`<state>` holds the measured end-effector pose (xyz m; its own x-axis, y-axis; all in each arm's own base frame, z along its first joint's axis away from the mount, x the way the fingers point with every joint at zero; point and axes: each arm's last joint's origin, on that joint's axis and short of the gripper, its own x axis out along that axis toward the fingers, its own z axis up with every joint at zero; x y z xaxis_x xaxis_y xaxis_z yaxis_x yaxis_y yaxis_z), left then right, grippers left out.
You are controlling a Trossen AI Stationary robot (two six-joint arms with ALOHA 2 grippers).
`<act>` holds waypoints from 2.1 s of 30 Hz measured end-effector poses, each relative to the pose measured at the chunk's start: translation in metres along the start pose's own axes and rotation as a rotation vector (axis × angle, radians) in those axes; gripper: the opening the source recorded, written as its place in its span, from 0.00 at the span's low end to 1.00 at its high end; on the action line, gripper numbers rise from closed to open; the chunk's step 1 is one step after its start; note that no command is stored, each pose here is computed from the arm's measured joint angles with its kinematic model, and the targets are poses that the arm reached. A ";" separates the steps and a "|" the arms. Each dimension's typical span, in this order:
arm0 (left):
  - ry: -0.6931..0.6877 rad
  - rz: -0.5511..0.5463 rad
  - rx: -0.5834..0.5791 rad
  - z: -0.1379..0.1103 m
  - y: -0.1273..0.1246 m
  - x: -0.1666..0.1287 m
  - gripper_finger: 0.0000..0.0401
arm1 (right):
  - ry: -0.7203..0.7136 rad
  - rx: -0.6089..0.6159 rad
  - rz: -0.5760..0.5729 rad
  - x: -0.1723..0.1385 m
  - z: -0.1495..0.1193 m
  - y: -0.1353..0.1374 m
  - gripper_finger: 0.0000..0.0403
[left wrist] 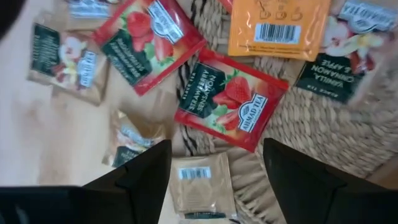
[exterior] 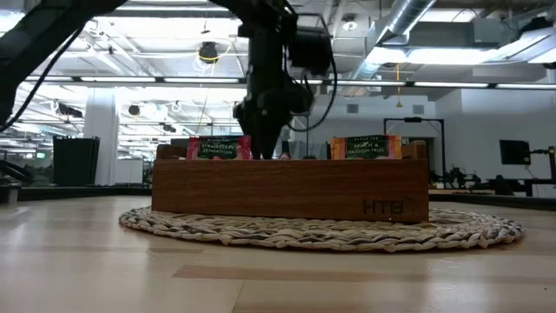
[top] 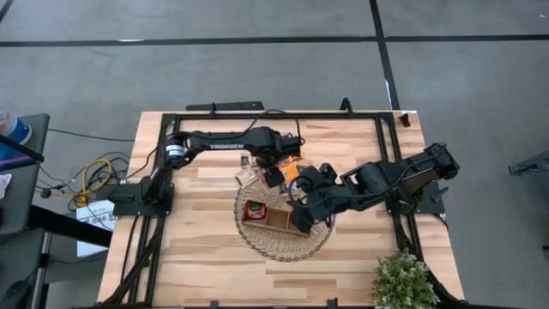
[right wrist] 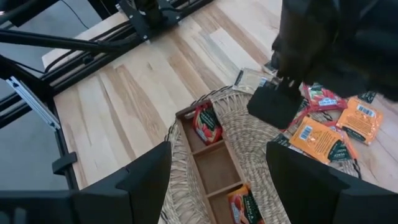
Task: Pick & Place Tea
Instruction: Put the red tea bag into the left section of the wooden organizer
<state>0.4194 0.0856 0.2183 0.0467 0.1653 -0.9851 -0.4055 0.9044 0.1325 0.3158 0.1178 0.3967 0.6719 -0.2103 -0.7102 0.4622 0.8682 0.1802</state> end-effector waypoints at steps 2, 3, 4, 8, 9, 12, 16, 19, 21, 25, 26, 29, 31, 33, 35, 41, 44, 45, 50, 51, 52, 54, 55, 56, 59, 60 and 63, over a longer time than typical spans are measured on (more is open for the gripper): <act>0.007 0.002 0.003 0.002 0.000 0.007 0.61 | -0.002 0.001 0.001 0.000 0.000 0.000 0.63; 0.010 0.002 0.011 0.004 0.000 0.012 0.61 | -0.002 0.002 0.001 0.000 0.000 0.000 0.63; 0.006 0.002 0.018 0.005 -0.001 0.014 0.61 | -0.003 0.005 0.000 0.001 0.001 -0.001 0.63; 0.013 0.007 0.031 0.009 0.001 0.026 0.61 | -0.001 0.031 -0.006 0.002 0.003 -0.003 0.63; 0.019 0.009 0.034 0.009 0.002 0.028 0.61 | -0.001 0.032 -0.006 0.002 0.003 -0.003 0.63; 0.025 0.012 0.030 0.011 0.006 0.035 0.61 | -0.001 0.031 -0.007 0.002 0.003 -0.003 0.63; 0.059 -0.015 0.020 0.012 0.013 0.044 0.61 | -0.001 0.027 -0.007 0.002 0.003 -0.003 0.63; 0.067 -0.024 0.013 0.014 0.017 0.049 0.61 | -0.002 0.031 -0.011 0.002 0.004 -0.004 0.63; 0.066 -0.028 0.008 0.014 0.019 0.050 0.61 | -0.002 0.031 -0.012 0.003 0.004 -0.004 0.63; 0.064 -0.057 -0.007 0.016 0.024 0.053 0.61 | 0.001 0.029 -0.013 0.004 0.006 -0.006 0.63; 0.066 -0.069 -0.010 0.016 0.025 0.053 0.61 | 0.004 0.027 -0.010 0.004 0.006 -0.006 0.63; 0.054 -0.082 -0.019 0.018 0.028 0.054 0.61 | 0.010 0.030 -0.007 0.005 0.007 -0.007 0.63; 0.055 -0.084 -0.024 0.018 0.030 0.054 0.61 | 0.010 0.023 -0.009 0.005 0.008 -0.008 0.63; 0.050 -0.094 -0.030 0.019 0.032 0.054 0.61 | 0.011 0.019 -0.008 0.005 0.008 -0.009 0.63; 0.045 -0.107 -0.032 0.020 0.032 0.054 0.61 | 0.011 0.018 -0.009 0.005 0.008 -0.009 0.63; 0.040 -0.110 -0.033 0.021 0.031 0.057 0.61 | 0.012 0.020 -0.010 0.006 0.009 -0.010 0.63; 0.070 -0.114 -0.030 0.020 0.030 0.066 0.61 | 0.012 0.020 -0.010 0.006 0.009 -0.010 0.63; 0.079 -0.115 -0.029 0.019 0.029 0.068 0.61 | 0.012 0.020 -0.010 0.006 0.009 -0.010 0.63; 0.074 -0.112 -0.029 0.020 0.029 0.069 0.61 | 0.012 0.013 -0.010 0.006 0.009 -0.010 0.63; 0.070 -0.108 -0.029 0.020 0.029 0.070 0.61 | 0.012 0.013 -0.010 0.006 0.009 -0.010 0.63; 0.068 -0.105 -0.029 0.020 0.029 0.070 0.60 | 0.012 0.013 -0.010 0.006 0.009 -0.010 0.63; 0.067 -0.103 -0.029 0.021 0.029 0.070 0.58 | 0.012 0.013 -0.010 0.006 0.009 -0.010 0.63; 0.067 -0.103 -0.029 0.021 0.029 0.070 0.57 | 0.012 0.014 -0.010 0.006 0.009 -0.010 0.63; 0.065 -0.103 -0.029 0.021 0.029 0.070 0.55 | 0.011 0.015 -0.011 0.006 0.009 -0.010 0.63; 0.058 -0.103 -0.027 0.021 0.029 0.070 0.48 | 0.011 0.015 -0.011 0.006 0.009 -0.010 0.63; 0.056 -0.103 -0.027 0.022 0.029 0.070 0.46 | 0.011 0.015 -0.011 0.006 0.009 -0.010 0.63; 0.056 -0.101 -0.027 0.022 0.029 0.070 0.39 | 0.010 0.018 -0.014 0.007 0.010 -0.011 0.63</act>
<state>0.4306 0.1318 0.1559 0.0380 0.0509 -0.9980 -0.4262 0.9041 0.0299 0.3212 0.1022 0.3967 0.6593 -0.2177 -0.7196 0.4819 0.8571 0.1822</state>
